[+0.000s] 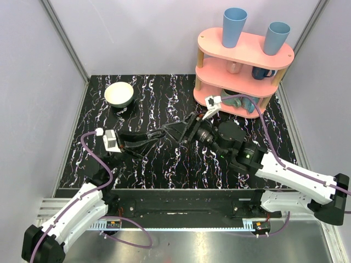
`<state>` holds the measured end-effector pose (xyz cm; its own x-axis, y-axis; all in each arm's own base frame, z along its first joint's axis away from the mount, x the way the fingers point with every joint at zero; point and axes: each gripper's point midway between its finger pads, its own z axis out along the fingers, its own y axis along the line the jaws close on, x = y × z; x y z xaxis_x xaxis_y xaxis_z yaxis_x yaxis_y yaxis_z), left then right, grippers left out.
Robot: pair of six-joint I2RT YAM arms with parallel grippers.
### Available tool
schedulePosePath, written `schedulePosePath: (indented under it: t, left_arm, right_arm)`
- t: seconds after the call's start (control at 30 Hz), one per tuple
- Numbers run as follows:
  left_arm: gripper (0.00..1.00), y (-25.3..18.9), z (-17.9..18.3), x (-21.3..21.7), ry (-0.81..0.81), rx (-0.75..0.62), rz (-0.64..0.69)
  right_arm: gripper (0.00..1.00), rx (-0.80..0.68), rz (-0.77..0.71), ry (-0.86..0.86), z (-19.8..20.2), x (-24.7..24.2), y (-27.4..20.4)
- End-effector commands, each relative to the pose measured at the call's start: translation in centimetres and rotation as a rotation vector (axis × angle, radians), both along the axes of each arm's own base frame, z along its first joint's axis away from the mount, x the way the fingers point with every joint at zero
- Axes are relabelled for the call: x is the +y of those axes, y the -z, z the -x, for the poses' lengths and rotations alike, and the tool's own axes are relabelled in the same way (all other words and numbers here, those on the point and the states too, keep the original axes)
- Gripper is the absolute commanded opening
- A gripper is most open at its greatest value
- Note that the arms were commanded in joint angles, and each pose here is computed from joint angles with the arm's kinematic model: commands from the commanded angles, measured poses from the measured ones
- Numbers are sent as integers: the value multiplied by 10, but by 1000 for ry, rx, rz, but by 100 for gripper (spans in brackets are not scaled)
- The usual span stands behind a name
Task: Insert the wireless bluetooth earbuds into the charging case
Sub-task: Open the charging case.
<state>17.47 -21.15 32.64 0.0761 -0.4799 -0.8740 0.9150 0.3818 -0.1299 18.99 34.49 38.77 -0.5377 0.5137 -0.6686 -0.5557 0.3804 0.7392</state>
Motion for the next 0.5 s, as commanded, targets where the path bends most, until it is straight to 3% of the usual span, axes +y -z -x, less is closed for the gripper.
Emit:
schedulePosePath:
  t: [0.0,0.47]
  left_arm:
    - [0,-16,3,1,-4,-55,14]
    - [0,-22,6,1,10,-64,11]
  right_arm:
    - [70,-9,157,-63,3,15,26]
    - [70,13,217,-70,0,22,46]
